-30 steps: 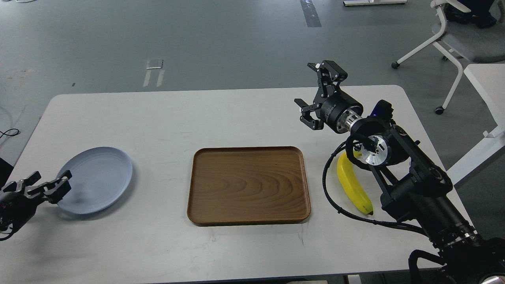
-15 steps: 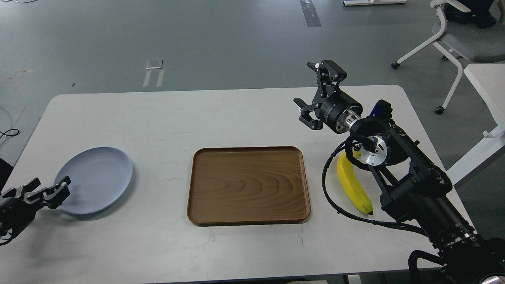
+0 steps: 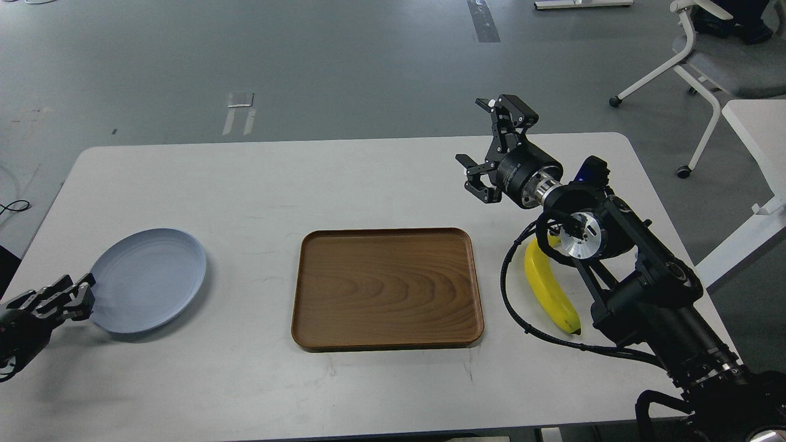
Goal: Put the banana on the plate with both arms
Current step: 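Grasp the plate rim nearest the robot with the left gripper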
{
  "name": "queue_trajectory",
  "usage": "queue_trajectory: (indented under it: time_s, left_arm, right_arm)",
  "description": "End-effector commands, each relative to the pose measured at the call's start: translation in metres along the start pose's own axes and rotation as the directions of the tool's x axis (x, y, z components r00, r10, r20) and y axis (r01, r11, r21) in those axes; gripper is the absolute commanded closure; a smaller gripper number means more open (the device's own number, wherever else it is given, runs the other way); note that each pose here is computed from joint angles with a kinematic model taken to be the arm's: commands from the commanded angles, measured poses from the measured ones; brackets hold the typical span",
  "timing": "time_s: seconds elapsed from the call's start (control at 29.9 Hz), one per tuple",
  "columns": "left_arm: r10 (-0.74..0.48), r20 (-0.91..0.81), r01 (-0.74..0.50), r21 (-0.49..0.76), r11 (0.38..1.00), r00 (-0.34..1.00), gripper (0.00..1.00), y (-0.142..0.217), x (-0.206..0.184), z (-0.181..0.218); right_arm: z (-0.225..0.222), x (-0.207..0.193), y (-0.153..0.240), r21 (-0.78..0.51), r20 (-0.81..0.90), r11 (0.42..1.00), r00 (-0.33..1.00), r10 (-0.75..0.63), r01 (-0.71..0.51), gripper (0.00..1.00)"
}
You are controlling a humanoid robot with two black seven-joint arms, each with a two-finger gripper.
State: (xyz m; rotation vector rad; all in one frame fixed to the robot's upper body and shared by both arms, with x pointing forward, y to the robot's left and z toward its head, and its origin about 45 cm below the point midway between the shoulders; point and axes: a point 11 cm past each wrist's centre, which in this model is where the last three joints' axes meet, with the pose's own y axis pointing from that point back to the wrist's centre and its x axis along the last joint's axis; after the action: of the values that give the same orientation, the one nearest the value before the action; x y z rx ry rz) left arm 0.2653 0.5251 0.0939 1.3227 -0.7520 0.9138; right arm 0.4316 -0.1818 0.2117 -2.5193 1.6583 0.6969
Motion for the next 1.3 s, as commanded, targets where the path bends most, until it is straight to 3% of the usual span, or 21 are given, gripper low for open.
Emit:
queue_trajectory:
  time_s: [0.0, 0.2, 0.5, 0.57, 0.63, 1.1, 1.27]
  left_arm:
    - [-0.001, 0.0, 0.001, 0.001, 1.0, 1.0, 0.56, 0.0, -0.001, 0.0]
    - [-0.002, -0.02, 0.002, -0.004, 1.0, 1.0, 0.56, -0.002, -0.006, 0.005]
    - [0.015, -0.06, -0.014, 0.011, 1.0, 0.998, 0.64, -0.003, -0.007, 0.006]
    - [0.017, -0.071, -0.016, 0.018, 1.0, 0.997, 0.88, -0.003, -0.007, 0.005]
    - [0.017, -0.07, -0.016, 0.019, 1.0, 0.997, 1.0, -0.002, -0.007, 0.004]
    - [0.021, -0.076, -0.021, 0.008, 1.0, 0.997, 1.0, -0.004, -0.003, 0.007]
    - [0.047, -0.09, -0.05, -0.028, 0.998, 0.995, 1.0, -0.015, 0.018, 0.019]
  right_arm:
    - [0.001, 0.0, 0.0, -0.001, 0.001, 1.0, 1.0, 0.001, -0.001, 0.0]
    - [0.004, -0.001, 0.0, -0.014, -0.017, 1.0, 1.0, -0.003, 0.003, 0.0]
    - [0.004, 0.0, 0.0, -0.012, -0.015, 1.0, 1.0, 0.004, -0.004, 0.0]
    - [0.004, 0.0, 0.0, -0.013, -0.015, 1.0, 1.0, 0.004, -0.004, 0.0]
    - [0.004, -0.001, 0.0, -0.012, -0.013, 1.0, 1.0, 0.002, -0.002, 0.0]
    - [0.004, -0.001, 0.0, -0.011, -0.012, 1.0, 1.0, 0.002, -0.002, 0.0]
    - [-0.003, 0.0, -0.001, 0.004, -0.01, 1.0, 1.0, 0.011, -0.011, 0.0]
